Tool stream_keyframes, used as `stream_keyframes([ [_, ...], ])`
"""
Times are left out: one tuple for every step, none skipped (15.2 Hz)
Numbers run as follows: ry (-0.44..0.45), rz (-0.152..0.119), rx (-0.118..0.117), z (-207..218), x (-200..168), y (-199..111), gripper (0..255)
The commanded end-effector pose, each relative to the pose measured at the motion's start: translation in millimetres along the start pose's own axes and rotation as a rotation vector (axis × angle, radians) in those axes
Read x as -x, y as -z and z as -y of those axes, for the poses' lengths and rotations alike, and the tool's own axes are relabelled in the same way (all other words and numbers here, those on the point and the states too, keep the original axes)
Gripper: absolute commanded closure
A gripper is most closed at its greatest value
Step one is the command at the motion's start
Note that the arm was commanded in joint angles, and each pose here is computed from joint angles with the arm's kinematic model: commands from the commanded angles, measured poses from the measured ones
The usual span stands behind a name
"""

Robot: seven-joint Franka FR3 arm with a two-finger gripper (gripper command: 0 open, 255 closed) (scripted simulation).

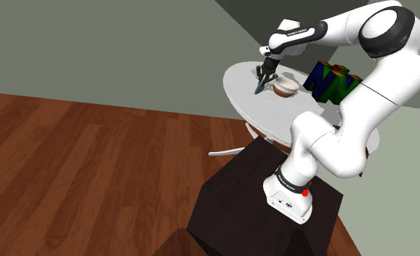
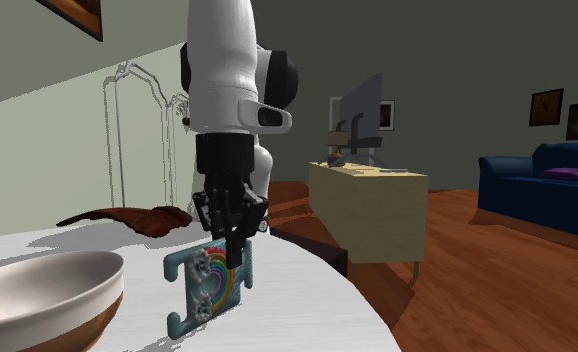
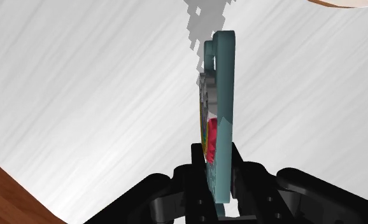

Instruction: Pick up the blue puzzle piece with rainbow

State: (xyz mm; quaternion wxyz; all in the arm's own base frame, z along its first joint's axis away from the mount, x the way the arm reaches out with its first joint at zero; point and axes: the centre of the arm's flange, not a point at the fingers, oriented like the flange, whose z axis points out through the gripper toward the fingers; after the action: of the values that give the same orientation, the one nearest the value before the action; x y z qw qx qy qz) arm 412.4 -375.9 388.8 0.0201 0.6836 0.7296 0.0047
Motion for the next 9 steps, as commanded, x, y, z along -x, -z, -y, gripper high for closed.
stream_keyframes([
  [0.000,0.000,0.000,0,0,0,255],
  [0.000,0.000,0.000,0,0,-1,255],
  [0.000,0.000,0.000,0,0,5,255],
  [0.000,0.000,0.000,0,0,10,255],
  [0.000,0.000,0.000,0,1,15,255],
  [0.000,0.000,0.000,0,1,20,255],
  [0.000,0.000,0.000,-1,1,26,255],
  [0.000,0.000,0.000,-1,1,31,255],
  [0.000,0.000,0.000,-1,1,36,255],
])
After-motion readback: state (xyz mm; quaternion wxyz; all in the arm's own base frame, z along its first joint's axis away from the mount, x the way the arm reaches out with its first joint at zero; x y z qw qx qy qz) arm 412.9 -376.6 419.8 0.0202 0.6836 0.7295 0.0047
